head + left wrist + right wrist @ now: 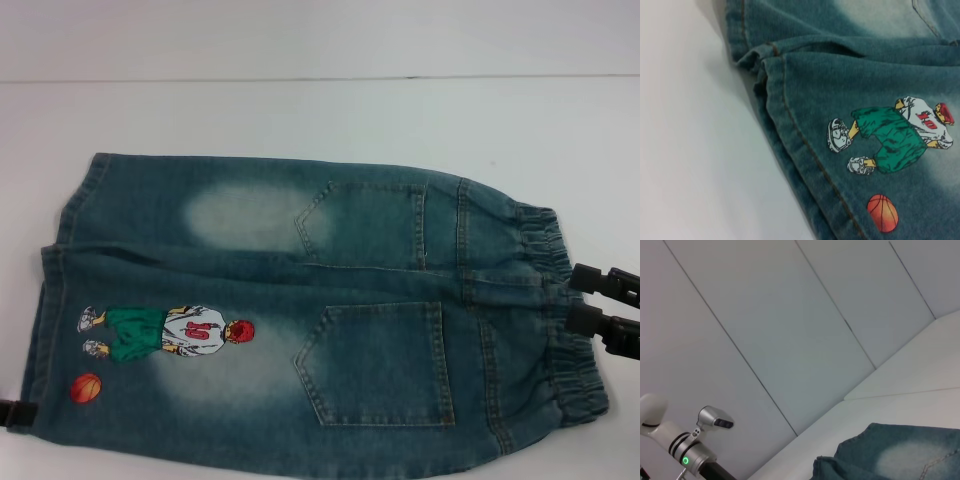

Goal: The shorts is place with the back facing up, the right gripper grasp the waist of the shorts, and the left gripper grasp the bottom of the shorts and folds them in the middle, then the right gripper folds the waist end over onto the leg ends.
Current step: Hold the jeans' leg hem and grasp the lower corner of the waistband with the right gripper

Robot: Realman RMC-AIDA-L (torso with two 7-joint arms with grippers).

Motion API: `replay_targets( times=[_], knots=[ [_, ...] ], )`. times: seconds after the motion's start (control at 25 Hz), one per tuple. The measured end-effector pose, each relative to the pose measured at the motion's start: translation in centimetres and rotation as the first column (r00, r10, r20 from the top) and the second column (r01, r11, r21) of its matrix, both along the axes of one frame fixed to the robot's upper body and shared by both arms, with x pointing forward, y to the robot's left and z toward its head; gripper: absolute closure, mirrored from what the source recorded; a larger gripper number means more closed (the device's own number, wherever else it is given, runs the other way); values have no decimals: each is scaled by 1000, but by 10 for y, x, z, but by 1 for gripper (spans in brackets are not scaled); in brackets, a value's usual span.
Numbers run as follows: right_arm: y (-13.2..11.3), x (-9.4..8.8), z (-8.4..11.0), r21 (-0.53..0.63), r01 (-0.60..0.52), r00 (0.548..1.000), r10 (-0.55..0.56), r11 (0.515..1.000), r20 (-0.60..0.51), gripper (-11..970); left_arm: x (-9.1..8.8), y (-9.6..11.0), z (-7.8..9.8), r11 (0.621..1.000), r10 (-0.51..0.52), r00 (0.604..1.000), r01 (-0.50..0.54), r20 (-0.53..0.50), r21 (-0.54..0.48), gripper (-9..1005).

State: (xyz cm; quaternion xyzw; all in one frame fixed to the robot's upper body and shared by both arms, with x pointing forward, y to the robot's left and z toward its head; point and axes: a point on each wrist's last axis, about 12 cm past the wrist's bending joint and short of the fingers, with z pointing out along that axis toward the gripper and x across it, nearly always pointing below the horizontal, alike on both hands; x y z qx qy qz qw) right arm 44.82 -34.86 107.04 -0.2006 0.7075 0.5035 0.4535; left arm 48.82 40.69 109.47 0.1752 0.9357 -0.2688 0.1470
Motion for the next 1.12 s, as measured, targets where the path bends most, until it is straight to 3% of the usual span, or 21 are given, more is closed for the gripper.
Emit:
replay_targets(
  times=[1.12],
  knots=[
    [-1,-2,-1,1,4,1000,-4,1000,-4,46,-3,-11,-5,998,-53,998,52,-34,-39,125]
  ],
)
